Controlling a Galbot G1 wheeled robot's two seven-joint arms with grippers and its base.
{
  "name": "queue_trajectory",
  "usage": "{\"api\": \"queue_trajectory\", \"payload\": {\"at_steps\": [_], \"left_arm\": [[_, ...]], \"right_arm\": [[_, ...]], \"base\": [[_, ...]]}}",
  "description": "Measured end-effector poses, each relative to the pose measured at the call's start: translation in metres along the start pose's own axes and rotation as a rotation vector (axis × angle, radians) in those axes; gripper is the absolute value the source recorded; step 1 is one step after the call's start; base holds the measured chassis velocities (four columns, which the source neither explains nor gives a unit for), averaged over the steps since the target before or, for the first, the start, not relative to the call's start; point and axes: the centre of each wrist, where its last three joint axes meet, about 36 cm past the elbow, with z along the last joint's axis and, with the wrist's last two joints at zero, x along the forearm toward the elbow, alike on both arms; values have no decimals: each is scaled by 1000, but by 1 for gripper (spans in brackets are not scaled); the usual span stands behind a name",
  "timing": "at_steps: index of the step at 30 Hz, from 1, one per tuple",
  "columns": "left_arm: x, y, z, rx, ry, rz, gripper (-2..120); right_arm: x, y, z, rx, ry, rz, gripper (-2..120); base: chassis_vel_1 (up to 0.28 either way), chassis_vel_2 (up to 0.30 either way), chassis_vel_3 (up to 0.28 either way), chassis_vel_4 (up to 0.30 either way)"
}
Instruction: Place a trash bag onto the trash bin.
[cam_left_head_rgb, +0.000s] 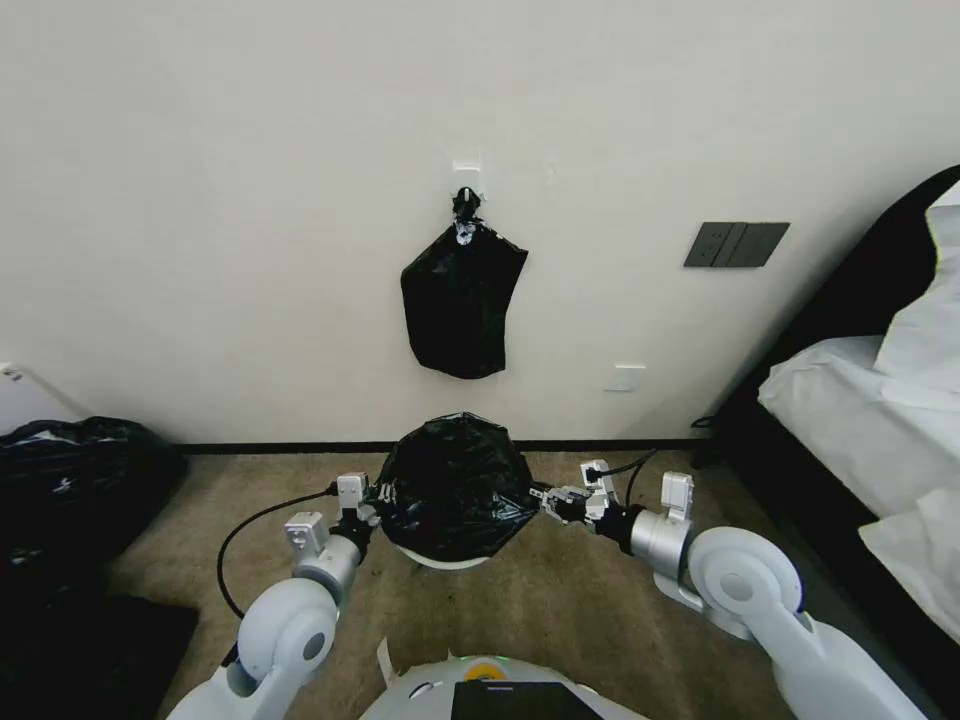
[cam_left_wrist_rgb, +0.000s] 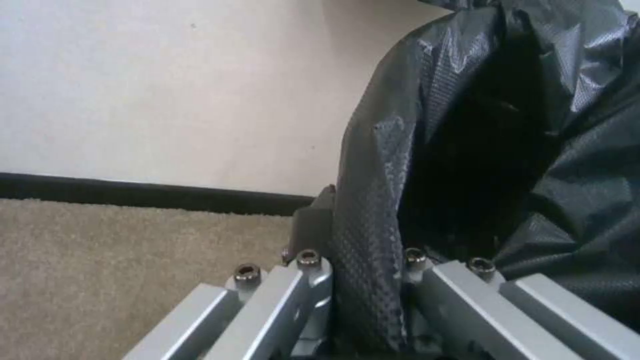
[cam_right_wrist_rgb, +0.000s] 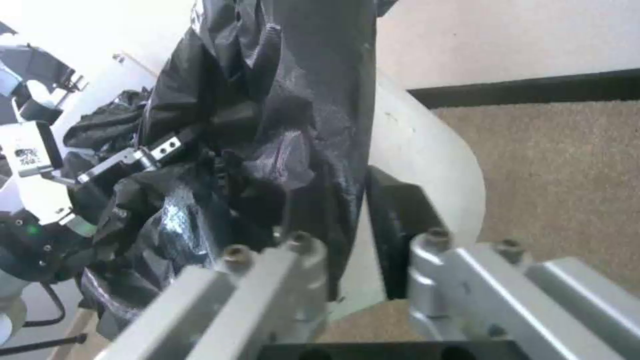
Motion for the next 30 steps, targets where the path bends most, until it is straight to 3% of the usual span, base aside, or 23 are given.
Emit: {"api": "queue_trajectory", "payload": {"at_steps": [7, 20, 27, 30], "left_arm": [[-3, 2, -1, 12, -4, -4, 3], [-2, 9, -8, 126, -39, 17, 3], [-3, 10, -8, 127, -42, 13, 3], [-5, 14, -7, 121, -38, 1, 3]], "right_arm": [[-1, -2, 2, -8, 0, 2, 6], [-2, -15, 14, -64, -16, 43, 6], [1, -15, 11, -88, -40, 37, 5], [11, -18, 7, -124, -62, 35, 10]], "base": [[0, 0, 0, 0], [0, 0, 0, 0], [0, 0, 0, 0], [0, 0, 0, 0]]}}
